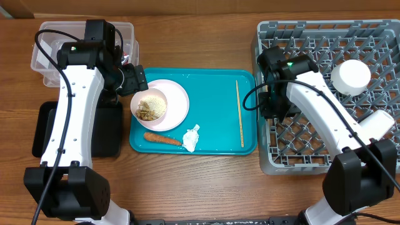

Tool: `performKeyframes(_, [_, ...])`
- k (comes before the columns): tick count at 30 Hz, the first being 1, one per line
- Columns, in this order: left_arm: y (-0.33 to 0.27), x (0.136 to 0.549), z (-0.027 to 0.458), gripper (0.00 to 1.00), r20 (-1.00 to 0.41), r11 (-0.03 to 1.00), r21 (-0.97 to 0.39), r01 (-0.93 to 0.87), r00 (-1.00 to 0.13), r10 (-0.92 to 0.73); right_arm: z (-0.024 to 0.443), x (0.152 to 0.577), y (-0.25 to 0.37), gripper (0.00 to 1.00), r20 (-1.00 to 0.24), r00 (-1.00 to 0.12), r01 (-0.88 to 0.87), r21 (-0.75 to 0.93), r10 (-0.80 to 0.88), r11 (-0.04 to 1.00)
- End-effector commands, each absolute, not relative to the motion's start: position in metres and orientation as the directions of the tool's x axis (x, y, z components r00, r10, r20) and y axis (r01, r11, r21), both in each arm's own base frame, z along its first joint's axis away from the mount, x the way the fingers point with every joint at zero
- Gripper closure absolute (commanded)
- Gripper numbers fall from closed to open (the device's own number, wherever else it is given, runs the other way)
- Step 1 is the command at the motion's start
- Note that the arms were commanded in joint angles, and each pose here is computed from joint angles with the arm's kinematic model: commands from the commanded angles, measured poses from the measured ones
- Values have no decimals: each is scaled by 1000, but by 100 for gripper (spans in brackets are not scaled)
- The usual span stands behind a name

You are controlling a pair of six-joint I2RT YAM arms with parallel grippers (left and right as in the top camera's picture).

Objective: Sort waste into correct bins and load items into the dishwasher
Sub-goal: 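Grasp one chopstick with the right gripper and carry it into the rack, then reach the right gripper back to the second chopstick and grasp it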

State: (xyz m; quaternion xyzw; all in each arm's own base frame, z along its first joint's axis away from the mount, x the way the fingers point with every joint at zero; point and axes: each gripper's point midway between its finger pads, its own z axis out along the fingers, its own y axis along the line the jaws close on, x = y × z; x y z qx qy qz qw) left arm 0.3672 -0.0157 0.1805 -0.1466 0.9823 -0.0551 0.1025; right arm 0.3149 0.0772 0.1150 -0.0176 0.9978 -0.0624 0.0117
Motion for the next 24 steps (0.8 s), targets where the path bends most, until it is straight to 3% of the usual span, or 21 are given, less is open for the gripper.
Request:
performKeyframes(1, [-17,368,189,7,-211,953,-140,-268,-933,-293,157,343,84,62,-170,-985,-17,-93,-33,996])
performKeyframes(6, [-17,369,189,7,-211,953,-140,-268,-933,-293,199,369,120,57,-329,-941,-95,18,-83,995])
performKeyframes(9, [-17,368,189,7,-210,953,-140,-269,-932,-294,196,370,145,57,-335,-934,-160,81,-124,984])
performKeyframes(15, [-17,368,189,7,-210,952,-141,-271,-932,-296,154,365,172,52,-232,-955,-208,69,-187,976])
performKeyframes(24, [-17,368,189,7,-210,952,-141,-271,-932,-296,66,357,163,49,-17,-995,-101,-7,-101,995])
